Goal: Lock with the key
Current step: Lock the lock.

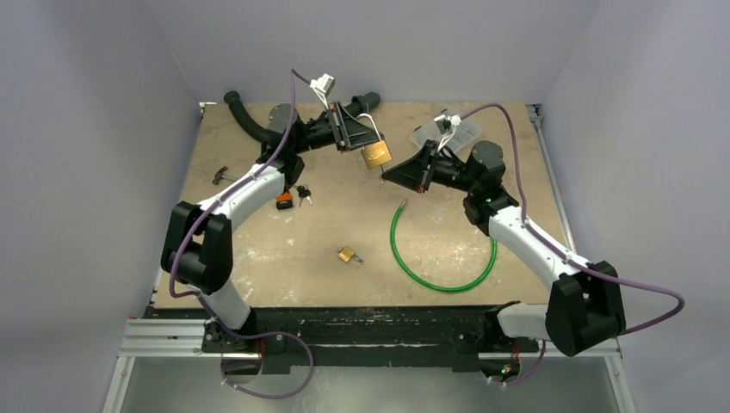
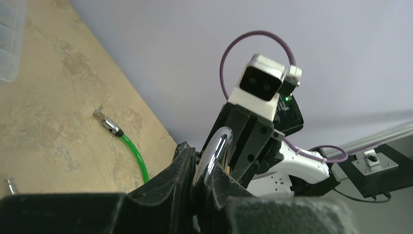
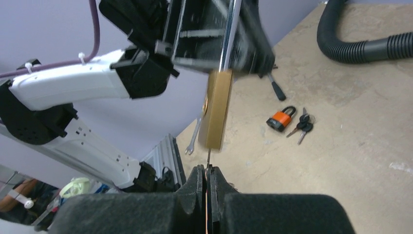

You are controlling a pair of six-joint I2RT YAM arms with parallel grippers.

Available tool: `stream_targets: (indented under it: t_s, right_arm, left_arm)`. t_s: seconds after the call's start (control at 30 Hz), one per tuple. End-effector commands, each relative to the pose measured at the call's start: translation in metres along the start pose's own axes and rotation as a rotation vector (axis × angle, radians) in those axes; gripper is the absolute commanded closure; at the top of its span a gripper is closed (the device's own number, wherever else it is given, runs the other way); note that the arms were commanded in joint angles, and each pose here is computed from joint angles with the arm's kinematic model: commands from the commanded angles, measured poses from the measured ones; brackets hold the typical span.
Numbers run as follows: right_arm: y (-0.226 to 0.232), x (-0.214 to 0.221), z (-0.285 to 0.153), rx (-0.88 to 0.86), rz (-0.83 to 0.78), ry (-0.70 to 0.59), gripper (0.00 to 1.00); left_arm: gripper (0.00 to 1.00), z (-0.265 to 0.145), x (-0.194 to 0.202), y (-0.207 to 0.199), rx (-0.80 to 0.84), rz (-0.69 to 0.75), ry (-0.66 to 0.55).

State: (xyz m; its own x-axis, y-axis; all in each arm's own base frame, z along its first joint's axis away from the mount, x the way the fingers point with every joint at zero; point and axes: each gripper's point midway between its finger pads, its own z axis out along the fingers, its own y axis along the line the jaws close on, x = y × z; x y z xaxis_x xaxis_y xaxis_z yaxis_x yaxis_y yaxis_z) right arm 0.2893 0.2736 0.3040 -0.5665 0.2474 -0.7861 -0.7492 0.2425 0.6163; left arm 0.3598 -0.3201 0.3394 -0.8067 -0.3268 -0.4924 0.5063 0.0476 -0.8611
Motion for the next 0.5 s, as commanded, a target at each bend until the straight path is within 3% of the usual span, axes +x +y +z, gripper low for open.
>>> stream_targets:
  t_s: [0.0,0.3,0.47]
  right_arm:
    - [0.015,0.016,-0.008,-0.036,-0.027,0.049,1.0]
    - [0.005,0.033,-0.012,-0.004,-0.009,0.078,1.0]
    - [-0.003,0.028,-0.012,0.037,-0.014,0.06,1.0]
  left_arm:
    - [1.0,-0.003,-0.061,-0.031,0.04,0.145,-0.179]
    - [1.0,-0.005,-0.079,-0.013,-0.021,0.165,-0.212]
    - [1.0,-0.015,-0.064,0.029,-0.216,0.225,-0.12]
